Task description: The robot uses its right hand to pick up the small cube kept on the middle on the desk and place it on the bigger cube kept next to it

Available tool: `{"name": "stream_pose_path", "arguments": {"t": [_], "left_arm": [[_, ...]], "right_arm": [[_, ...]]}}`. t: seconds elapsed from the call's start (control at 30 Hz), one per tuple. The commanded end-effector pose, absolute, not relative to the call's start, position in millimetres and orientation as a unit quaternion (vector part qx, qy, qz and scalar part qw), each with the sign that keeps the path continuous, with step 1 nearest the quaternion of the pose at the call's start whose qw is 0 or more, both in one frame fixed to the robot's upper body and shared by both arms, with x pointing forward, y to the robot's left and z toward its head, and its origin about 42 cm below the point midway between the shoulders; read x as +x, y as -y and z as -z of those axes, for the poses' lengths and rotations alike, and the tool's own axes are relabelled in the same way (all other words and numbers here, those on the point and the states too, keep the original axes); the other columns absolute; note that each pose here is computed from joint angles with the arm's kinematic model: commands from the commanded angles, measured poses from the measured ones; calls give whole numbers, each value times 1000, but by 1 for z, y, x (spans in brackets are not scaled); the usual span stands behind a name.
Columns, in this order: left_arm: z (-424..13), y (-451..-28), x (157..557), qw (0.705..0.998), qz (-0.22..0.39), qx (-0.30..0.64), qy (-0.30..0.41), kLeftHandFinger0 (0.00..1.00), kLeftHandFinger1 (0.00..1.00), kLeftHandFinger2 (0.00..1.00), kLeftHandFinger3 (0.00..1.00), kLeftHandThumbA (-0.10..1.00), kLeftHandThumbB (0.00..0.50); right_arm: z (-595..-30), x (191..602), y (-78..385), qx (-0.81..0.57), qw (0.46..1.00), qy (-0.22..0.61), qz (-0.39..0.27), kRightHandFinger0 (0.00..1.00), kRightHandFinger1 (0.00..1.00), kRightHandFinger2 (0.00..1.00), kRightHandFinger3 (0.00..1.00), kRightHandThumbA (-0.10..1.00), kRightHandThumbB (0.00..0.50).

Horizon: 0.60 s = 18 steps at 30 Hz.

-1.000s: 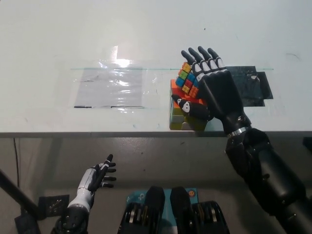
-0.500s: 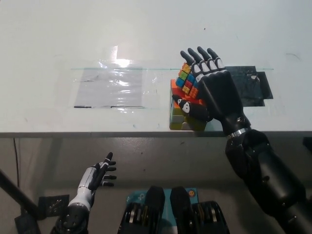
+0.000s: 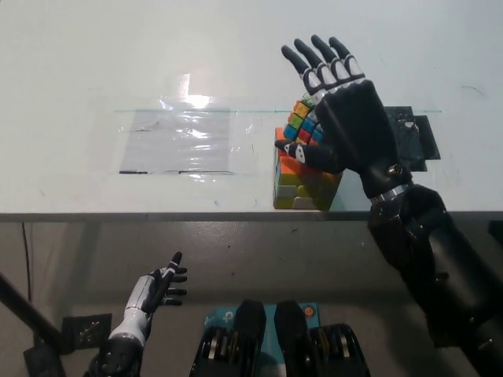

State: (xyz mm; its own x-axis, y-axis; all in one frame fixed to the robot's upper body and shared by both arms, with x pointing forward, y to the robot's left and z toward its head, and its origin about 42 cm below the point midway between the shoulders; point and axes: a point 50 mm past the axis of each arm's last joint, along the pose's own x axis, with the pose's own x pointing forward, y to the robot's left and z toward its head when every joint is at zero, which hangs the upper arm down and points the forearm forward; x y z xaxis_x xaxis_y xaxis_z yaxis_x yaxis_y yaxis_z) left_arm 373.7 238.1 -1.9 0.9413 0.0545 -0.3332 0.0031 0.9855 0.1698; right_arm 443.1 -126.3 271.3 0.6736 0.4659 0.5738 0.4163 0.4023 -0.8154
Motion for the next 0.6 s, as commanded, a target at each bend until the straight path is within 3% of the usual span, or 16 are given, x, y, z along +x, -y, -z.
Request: {"name": "stream_pose_path", "arguments": {"t": [0.0,0.1,0.23,0.27,0.47,0.57], "left_arm": [[-2,-236,376,984,-15,85,-153,603,598,655,630,838,76],[-1,-236,376,983,-18,91,-159,608,606,667,653,854,97],[-2,-238,377,983,-22,90,-161,617,612,677,667,839,88],[-2,-238,377,984,-22,84,-155,589,587,648,638,832,98],[2,-239,371,983,-20,85,-159,609,597,656,638,844,84],[3,-239,371,984,-23,75,-161,574,567,627,615,829,78]], "right_arm": [[-312,444,119,-541,708,453,0,1000,1000,1000,1000,981,338],[-322,435,125,-529,714,459,-4,1000,1000,1000,1000,909,347],[-331,422,142,-516,723,459,5,1000,1000,1000,1000,907,345],[-338,411,155,-515,726,454,17,1000,1000,1000,1000,971,348],[-349,369,202,-500,749,431,59,1000,1000,1000,1000,844,327],[-342,340,233,-494,752,425,100,1000,1000,1000,1000,881,305]]}}
